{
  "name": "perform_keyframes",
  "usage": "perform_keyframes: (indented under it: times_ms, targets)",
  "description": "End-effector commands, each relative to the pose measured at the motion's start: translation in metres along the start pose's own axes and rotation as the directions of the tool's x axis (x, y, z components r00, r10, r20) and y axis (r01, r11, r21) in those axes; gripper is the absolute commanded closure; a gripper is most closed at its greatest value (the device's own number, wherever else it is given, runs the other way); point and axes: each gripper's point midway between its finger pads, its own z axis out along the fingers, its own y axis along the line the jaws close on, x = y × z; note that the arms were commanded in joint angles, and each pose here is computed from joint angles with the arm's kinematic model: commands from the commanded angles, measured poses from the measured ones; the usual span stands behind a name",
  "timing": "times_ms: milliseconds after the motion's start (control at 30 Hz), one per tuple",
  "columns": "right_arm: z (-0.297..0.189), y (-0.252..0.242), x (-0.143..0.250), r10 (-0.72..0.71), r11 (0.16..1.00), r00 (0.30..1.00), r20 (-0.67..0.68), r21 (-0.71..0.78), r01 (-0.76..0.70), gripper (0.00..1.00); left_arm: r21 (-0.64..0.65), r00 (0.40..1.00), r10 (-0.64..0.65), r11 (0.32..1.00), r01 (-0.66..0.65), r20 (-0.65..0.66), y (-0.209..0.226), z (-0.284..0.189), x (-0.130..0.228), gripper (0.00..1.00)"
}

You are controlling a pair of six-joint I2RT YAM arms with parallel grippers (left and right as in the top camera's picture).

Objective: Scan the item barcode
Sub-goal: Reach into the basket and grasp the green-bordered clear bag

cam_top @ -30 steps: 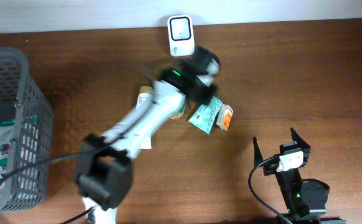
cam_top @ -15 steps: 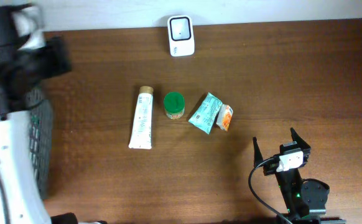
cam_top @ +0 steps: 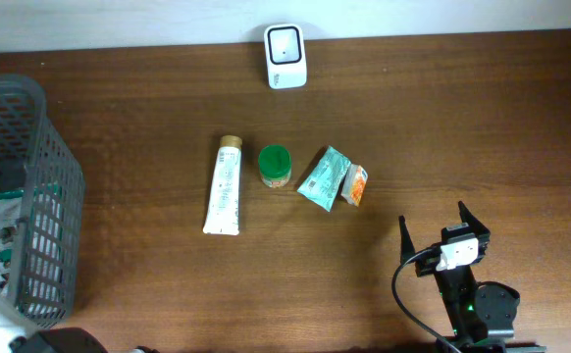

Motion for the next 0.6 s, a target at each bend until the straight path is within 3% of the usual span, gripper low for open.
perform_keyframes:
  times_ms: [0, 133, 267, 367, 567]
  targets:
    - [0.0, 0.002, 0.002, 0.007, 1.0, 1.0, -0.003, -0.006, -0.007, 0.02, 0.009, 0.99, 0.133, 0.991, -0.133, -0.038, 0.015, 0.035, 0.016, 0.34]
    - [0.0, 0.002, 0.002, 0.007, 1.0, 1.0, -0.003, -0.006, -0.007, 0.02, -0.011, 0.967, 0.254, 0.967, -0.254, -0.008, 0.031, 0.06, 0.017, 0.31]
    - [0.0, 0.002, 0.002, 0.007, 1.0, 1.0, -0.003, -0.006, -0.007, 0.02, -0.033, 0.949, 0.315, 0.948, -0.315, -0.007, 0.051, 0.078, 0.021, 0.21]
    - [0.0, 0.002, 0.002, 0.007, 1.0, 1.0, -0.003, -0.006, -0.007, 0.01, -0.04, 0.924, 0.374, 0.925, -0.378, -0.074, 0.071, 0.096, 0.034, 0.2]
    - [0.0, 0.002, 0.002, 0.007, 1.0, 1.0, -0.003, -0.006, -0.007, 0.02, -0.086, 0.909, 0.352, 0.922, -0.378, -0.222, 0.1, 0.126, 0.058, 0.2]
